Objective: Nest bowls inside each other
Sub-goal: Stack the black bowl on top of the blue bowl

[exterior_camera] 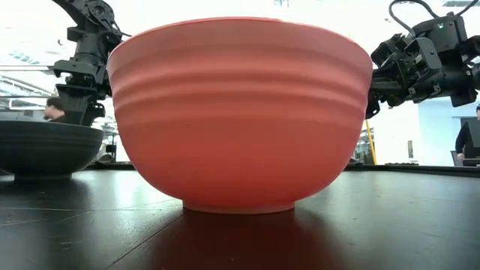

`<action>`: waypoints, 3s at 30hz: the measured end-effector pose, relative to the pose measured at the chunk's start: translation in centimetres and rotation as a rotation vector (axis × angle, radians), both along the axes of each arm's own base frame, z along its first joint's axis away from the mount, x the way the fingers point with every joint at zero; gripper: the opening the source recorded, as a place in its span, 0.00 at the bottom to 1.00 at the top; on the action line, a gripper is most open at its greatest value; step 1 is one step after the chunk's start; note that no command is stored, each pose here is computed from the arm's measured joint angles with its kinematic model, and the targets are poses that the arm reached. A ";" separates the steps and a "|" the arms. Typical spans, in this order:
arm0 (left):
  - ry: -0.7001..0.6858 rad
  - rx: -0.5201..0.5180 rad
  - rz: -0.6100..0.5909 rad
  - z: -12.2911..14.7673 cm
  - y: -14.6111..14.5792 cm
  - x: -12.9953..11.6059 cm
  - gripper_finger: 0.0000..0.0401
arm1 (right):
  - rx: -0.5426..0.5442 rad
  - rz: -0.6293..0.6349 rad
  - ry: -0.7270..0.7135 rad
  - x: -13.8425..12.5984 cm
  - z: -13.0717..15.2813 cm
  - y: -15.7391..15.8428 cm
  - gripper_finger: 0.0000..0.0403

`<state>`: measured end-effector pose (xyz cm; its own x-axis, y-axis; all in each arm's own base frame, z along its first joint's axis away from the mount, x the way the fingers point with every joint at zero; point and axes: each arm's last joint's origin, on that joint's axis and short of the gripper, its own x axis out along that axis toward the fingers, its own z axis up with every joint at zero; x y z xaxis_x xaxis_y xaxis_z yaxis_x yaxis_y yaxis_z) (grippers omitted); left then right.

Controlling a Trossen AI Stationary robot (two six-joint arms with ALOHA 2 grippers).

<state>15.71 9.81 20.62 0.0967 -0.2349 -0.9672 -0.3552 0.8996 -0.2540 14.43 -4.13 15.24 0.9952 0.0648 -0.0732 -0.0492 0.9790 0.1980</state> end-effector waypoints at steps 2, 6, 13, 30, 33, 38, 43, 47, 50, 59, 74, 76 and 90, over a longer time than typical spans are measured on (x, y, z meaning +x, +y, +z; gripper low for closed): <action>0.004 -0.003 -0.008 -0.2 0.1 0.1 0.64 | 0.004 0.000 0.000 0.0 0.0 0.0 0.54; 0.013 -0.010 -0.016 -0.7 0.3 0.5 0.64 | 0.003 0.000 0.000 0.0 0.0 0.0 0.54; 0.014 -0.015 -0.039 -1.5 0.8 1.1 0.63 | 0.002 0.000 0.000 0.0 0.0 0.0 0.54; -0.037 -0.048 -0.159 -1.6 0.5 1.3 0.03 | -0.002 0.000 -0.011 0.0 0.1 0.0 0.54; -0.058 -0.054 -0.174 -1.3 0.5 1.5 0.02 | -0.003 0.002 -0.011 0.0 0.1 0.0 0.54; -0.095 -0.031 -0.188 1.0 0.9 2.0 0.01 | -0.002 0.003 -0.009 0.0 0.1 0.0 0.54; -0.212 0.027 -0.215 5.5 1.1 3.8 0.01 | 0.003 0.003 0.015 0.0 -0.1 0.0 0.54; -0.379 0.100 -0.294 10.5 0.3 5.9 0.01 | 0.003 0.004 0.024 0.0 -0.2 0.0 0.54; -0.469 0.152 -0.325 14.0 -0.3 7.5 0.01 | 0.000 0.004 0.024 0.0 -0.2 0.0 0.54; -0.468 0.194 -0.413 17.5 -0.7 14.1 0.01 | -0.012 0.006 0.023 0.0 -0.2 0.0 0.54; -0.446 0.227 -0.492 18.5 0.9 20.9 0.01 | 0.015 0.007 0.095 -0.1 -1.0 0.1 0.54; -0.458 0.229 -0.501 18.4 0.7 21.2 0.01 | 0.011 0.007 0.094 -0.1 -1.0 0.1 0.54; -0.335 0.207 -0.512 13.1 1.4 25.0 0.01 | 0.004 0.005 0.069 -0.1 -0.7 0.0 0.54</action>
<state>40.71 11.22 33.71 0.3262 -0.1429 -0.9344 0.1998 0.9766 -0.0795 14.35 -4.09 14.53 0.9874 0.0701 -0.1416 -0.0400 0.9779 0.2051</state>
